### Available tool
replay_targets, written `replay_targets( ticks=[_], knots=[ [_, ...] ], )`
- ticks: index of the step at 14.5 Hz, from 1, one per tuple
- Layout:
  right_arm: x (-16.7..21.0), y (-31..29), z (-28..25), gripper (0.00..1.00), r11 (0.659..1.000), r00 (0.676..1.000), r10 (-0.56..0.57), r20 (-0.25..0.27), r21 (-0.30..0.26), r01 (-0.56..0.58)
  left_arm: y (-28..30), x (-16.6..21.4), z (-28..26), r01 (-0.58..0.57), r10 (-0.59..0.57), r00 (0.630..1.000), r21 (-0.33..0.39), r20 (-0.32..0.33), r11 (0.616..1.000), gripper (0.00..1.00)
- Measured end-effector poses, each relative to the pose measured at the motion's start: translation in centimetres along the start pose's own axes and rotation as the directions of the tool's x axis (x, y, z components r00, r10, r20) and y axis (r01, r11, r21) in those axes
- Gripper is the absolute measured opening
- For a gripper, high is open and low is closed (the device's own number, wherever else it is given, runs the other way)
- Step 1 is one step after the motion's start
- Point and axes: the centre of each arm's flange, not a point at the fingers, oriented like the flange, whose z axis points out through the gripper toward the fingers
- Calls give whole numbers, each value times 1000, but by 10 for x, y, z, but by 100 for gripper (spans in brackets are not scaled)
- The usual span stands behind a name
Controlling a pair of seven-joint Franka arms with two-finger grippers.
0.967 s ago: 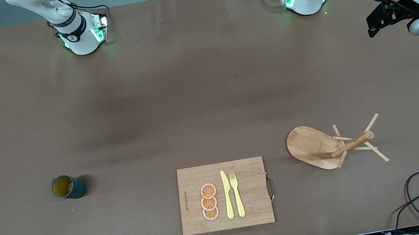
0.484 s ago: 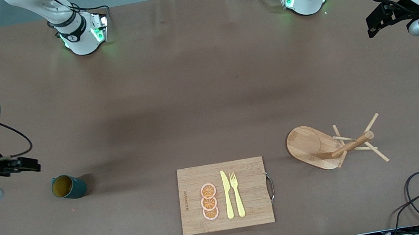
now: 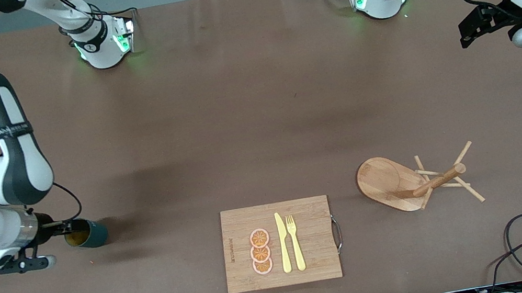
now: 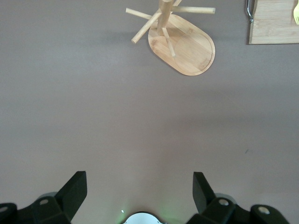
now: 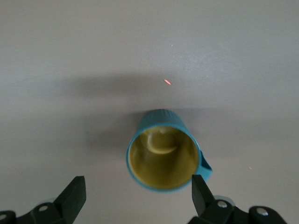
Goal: Pass cup and hang on rack
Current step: 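Lower the right gripper onto the teal mug rim and grasp it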
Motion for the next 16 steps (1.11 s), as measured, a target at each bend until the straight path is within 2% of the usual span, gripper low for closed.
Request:
replay_targets(
  ticks=[3, 9, 11, 12, 16],
  knots=[
    [7, -3, 33, 97, 1000, 1000, -6, -12, -8, 6, -11, 4, 4, 19, -19, 1000, -2, 9, 1000, 100],
    [7, -6, 47, 33, 1000, 1000, -10, 4, -11, 10, -14, 5, 3, 26, -26, 1000, -1, 5, 1000, 100],
    [7, -6, 47, 17, 1000, 1000, -9, 3, -11, 9, -19, 2, 1, 35, -35, 999, 1, 11, 999, 100],
    [7, -6, 47, 17, 1000, 1000, -10, 3, -11, 10, -24, 0, -1, 43, -43, 999, 1, 14, 999, 100],
    [10, -22, 38, 4, 999, 999, -32, -1, -9, 32, -34, -6, -7, 63, -63, 998, 1, 8, 998, 100]
  ],
)
